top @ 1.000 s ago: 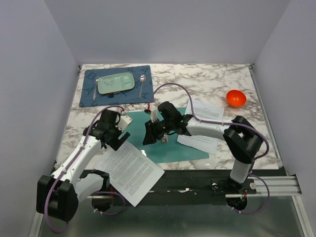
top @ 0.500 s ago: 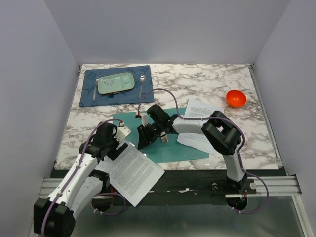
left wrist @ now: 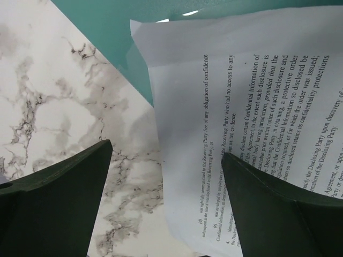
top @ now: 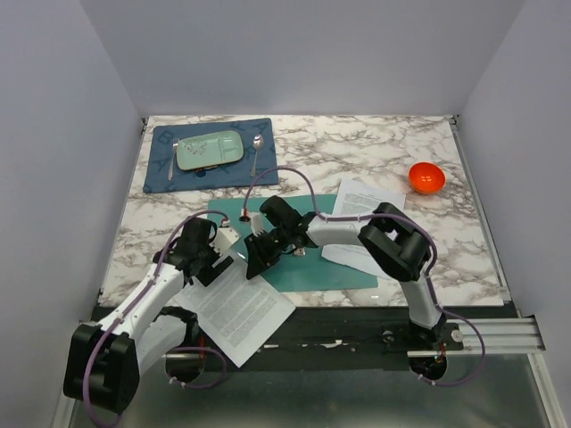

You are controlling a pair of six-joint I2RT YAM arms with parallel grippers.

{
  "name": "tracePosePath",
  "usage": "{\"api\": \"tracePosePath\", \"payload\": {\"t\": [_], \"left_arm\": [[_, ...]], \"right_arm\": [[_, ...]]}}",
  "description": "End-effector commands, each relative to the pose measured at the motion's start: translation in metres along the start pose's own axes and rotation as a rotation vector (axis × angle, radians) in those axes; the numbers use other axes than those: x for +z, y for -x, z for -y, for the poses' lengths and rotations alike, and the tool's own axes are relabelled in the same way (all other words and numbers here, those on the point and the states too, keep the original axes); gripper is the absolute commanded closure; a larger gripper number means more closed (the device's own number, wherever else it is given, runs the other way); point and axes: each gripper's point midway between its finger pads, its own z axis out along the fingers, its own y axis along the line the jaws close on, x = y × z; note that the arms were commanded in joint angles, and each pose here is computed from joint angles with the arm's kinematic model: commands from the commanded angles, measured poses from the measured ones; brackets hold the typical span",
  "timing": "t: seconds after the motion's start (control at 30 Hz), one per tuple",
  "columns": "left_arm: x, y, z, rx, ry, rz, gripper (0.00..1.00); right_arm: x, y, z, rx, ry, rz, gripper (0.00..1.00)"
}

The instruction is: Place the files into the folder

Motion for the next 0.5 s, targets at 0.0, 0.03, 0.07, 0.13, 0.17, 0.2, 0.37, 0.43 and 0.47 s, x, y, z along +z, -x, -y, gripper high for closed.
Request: {"api": "tracePosePath", "payload": {"t": [0.0, 0.03, 0.07, 0.13, 0.17, 0.2, 0.37, 0.43, 0.47], "left_arm": [[0.009, -0.008, 0.003, -0.016, -0.005, -0.032, 0.01], [0.009, -0.008, 0.003, -0.018, -0.001, -0.032, 0.01], [0.008, -0.008, 0.002, -0.020, 0.001, -0.028, 0.01], [0.006, -0.007, 0.002, -0.019, 0.003, -0.022, 0.01], [0.005, -0.006, 0.001, -0.022, 0.006, -0.017, 0.01], [0.003, -0.005, 0.000, -0.023, 0.009, -0.012, 0.01], [-0.017, 0.012, -0.024, -0.065, 0.075, 0.035, 0.01], [-0.034, 0.018, -0.042, -0.123, 0.094, 0.074, 0.01], [-0.053, 0.034, -0.064, -0.152, 0.133, 0.130, 0.01]], "right_arm": [[0.018, -0.014, -0.003, 0.010, 0.036, -0.043, 0.60], [0.019, -0.016, -0.003, 0.015, 0.037, -0.048, 0.60], [0.020, -0.017, -0.002, 0.023, 0.038, -0.047, 0.61], [0.021, -0.021, -0.002, 0.035, 0.037, -0.056, 0.65], [0.023, -0.017, -0.003, 0.024, 0.044, -0.034, 0.68], [0.023, -0.016, -0.004, 0.025, 0.045, -0.031, 0.76], [0.011, 0.000, -0.013, -0.016, 0.022, 0.020, 0.99], [0.001, 0.014, -0.015, -0.053, -0.021, 0.059, 0.99], [-0.011, 0.018, -0.020, -0.080, -0.046, 0.063, 1.00]]}}
